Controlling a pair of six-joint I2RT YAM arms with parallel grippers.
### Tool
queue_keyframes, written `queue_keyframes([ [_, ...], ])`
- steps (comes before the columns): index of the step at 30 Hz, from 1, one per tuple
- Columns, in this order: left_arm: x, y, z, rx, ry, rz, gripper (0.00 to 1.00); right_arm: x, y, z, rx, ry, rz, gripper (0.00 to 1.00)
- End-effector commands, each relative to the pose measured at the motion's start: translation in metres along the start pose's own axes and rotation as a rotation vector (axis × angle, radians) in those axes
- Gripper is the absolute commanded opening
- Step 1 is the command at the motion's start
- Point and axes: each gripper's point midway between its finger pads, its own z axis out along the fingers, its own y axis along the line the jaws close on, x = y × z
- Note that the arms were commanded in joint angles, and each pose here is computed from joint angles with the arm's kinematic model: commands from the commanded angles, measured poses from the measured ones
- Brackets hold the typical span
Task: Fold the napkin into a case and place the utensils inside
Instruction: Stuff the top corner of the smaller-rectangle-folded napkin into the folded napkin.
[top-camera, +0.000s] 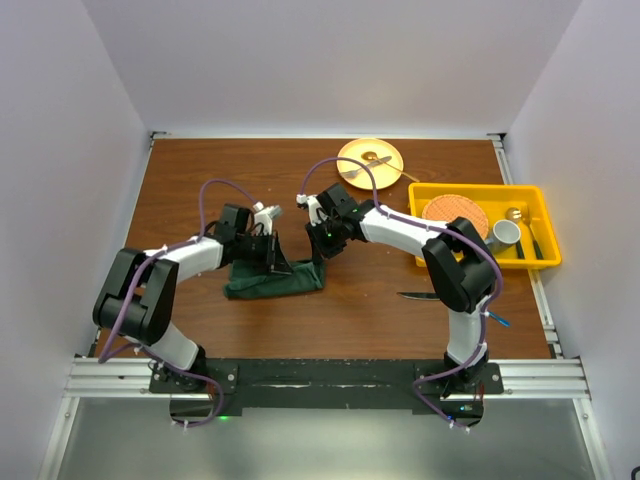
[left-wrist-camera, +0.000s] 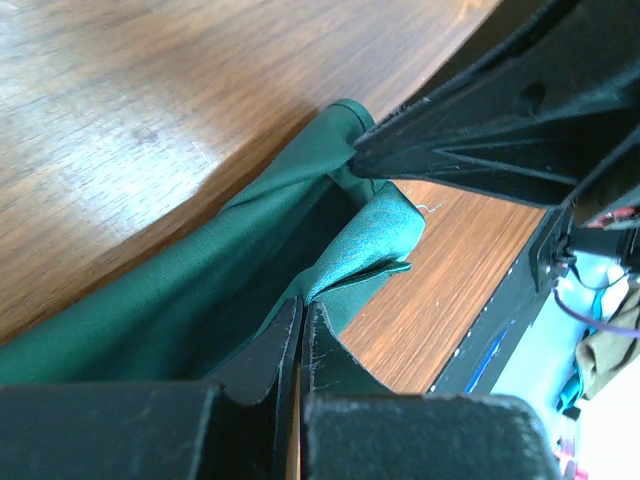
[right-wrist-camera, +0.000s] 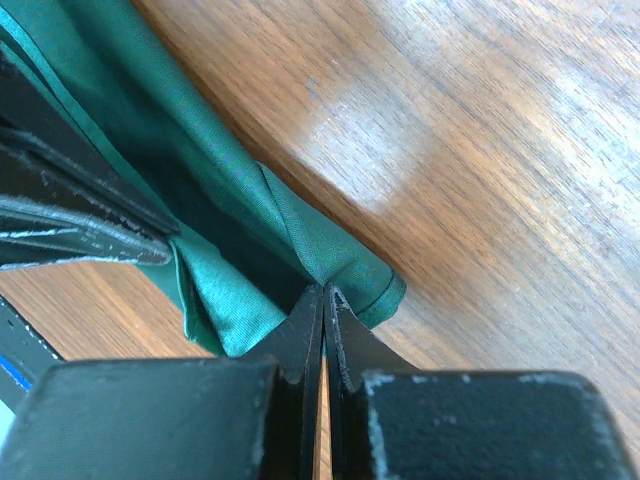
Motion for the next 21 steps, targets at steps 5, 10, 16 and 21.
queue_keyframes([
  [5,-0.010,0.026,0.007,-0.112,-0.029,-0.096,0.00,-0.006,0.000,0.000,0.013,-0.014,-0.020,0.00],
  [10,-0.007,0.040,0.013,-0.159,-0.009,-0.120,0.00,-0.012,0.009,-0.010,-0.013,-0.023,-0.015,0.00],
  [16,-0.006,0.043,0.015,-0.171,0.010,-0.120,0.00,-0.023,0.022,-0.023,-0.051,-0.063,0.000,0.00],
  [21,-0.005,0.047,0.016,-0.183,0.025,-0.117,0.00,-0.026,0.028,-0.027,-0.078,-0.079,0.015,0.00],
])
